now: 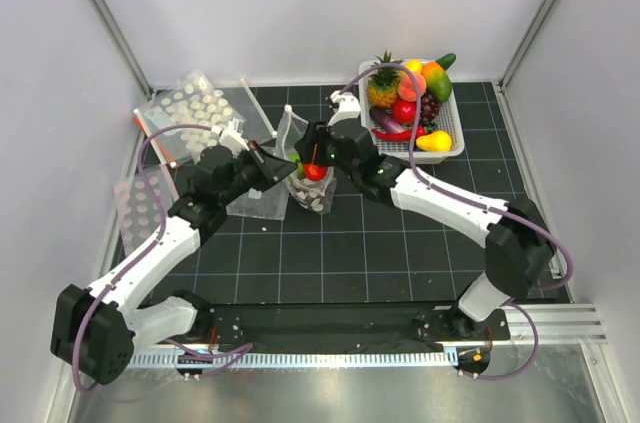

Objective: Place the food in the zip-top bag and seal the zipper
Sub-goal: Place the fake fruit in the zipper food storage bag.

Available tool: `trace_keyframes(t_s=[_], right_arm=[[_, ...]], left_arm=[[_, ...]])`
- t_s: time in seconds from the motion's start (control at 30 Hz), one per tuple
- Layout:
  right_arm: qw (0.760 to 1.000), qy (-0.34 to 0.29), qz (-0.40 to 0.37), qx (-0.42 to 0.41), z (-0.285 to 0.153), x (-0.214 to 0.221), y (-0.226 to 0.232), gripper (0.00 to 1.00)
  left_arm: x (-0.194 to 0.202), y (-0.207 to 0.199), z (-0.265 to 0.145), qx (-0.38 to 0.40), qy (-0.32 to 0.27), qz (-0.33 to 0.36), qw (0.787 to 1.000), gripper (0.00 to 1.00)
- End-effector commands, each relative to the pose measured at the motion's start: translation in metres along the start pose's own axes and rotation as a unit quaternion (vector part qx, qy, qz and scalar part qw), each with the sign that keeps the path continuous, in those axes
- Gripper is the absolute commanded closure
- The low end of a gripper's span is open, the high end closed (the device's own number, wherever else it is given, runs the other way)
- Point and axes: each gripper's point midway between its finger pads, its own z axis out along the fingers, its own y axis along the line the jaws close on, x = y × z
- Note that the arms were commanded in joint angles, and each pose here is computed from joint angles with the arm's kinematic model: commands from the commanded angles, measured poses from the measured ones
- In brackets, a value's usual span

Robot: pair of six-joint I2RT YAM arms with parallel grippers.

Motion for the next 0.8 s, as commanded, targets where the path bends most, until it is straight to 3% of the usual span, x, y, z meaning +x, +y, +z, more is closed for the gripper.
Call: trace_keyframes(t_s=[0.0, 0.17, 0.2, 0.3, 0.33, 0.6, 0.77], right_arm=[[0.998, -0.046, -0.013, -0.027, 0.006, -0.017, 0.012, 0.67], [0.999, -0.036, -0.023, -0.027, 0.019, -0.014, 0.015, 0.64], [0.999, -0.033, -0.025, -0.024, 0.022, -0.011, 0.014, 0.56], [0.999, -0.035, -0.03, -0.014, 0.025, -0.013, 0.012, 0.1], [0.999, -0.037, -0.033, -0.009, 0.024, -0.015, 0.01, 0.07], [0.995, -0.058, -0.062, 0.044, 0.003, -0.044, -0.005, 0.08], [0.986, -0.066, -0.072, 0.134, -0.018, -0.078, -0.052, 0.23]], left_arm=[[-0.014, -0.017, -0.004, 0.031, -0.029, 0.0, 0.999, 1.0], [-0.011, -0.014, 0.0, 0.029, -0.022, -0.005, 0.999, 1.0], [-0.011, -0.012, 0.0, 0.027, -0.022, -0.006, 0.999, 1.0], [-0.013, -0.01, 0.0, 0.025, -0.024, -0.007, 0.999, 1.0], [-0.014, -0.01, -0.001, 0.026, -0.025, -0.006, 0.999, 1.0], [-0.019, -0.006, -0.005, 0.01, -0.039, 0.001, 0.999, 1.0], [-0.025, -0.005, -0.012, 0.001, -0.056, 0.015, 0.998, 1.0]])
